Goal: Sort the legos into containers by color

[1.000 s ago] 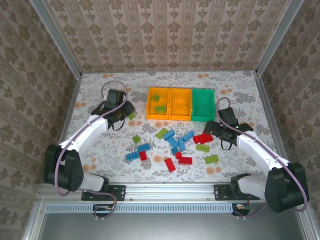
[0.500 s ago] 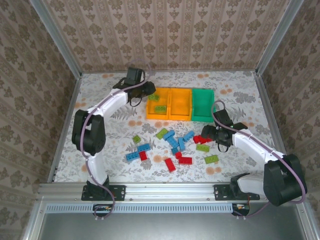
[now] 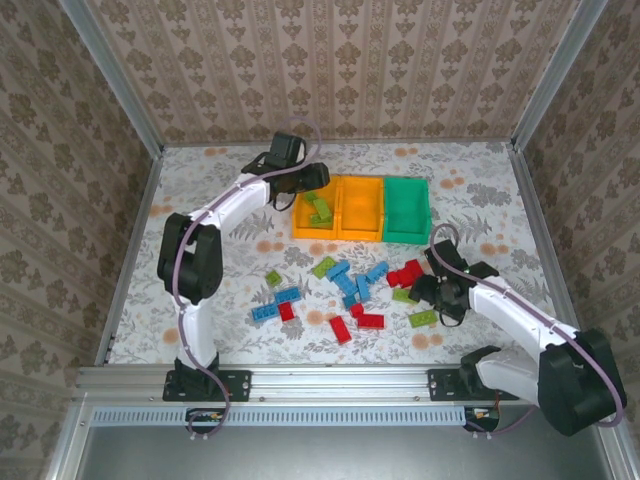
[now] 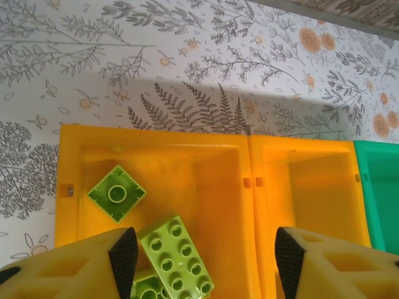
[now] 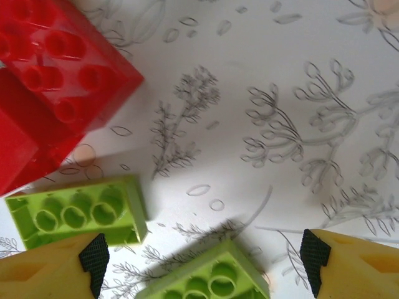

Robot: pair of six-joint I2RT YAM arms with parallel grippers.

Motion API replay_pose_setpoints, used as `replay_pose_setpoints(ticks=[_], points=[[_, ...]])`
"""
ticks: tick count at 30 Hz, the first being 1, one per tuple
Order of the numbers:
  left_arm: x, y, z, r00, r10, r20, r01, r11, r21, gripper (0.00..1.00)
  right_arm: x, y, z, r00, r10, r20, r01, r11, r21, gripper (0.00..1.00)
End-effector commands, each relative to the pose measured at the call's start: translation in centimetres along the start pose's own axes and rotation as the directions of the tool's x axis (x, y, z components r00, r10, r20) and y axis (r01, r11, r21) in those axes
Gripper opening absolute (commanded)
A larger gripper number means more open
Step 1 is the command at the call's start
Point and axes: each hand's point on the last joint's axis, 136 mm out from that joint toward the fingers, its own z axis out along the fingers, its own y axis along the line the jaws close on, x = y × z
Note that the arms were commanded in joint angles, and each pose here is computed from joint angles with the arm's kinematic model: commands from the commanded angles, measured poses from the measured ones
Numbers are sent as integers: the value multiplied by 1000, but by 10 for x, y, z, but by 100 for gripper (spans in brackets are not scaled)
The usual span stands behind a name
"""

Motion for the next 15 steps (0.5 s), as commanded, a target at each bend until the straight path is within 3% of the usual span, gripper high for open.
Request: replay_pose_setpoints(ticks=[1, 9, 15], points=[[-12, -6, -19, 998, 47, 46, -46, 999, -13, 66, 22, -18, -3, 991, 115, -65, -112, 992, 54, 84], [-13, -11, -40, 988, 131, 85, -128, 991, -40, 79, 37, -5, 6, 967, 230, -107, -231, 973, 7, 81], [-2, 3, -58, 980, 172, 97, -164, 983, -84, 99, 40, 3, 16, 958, 260, -119, -260, 966, 10, 79]])
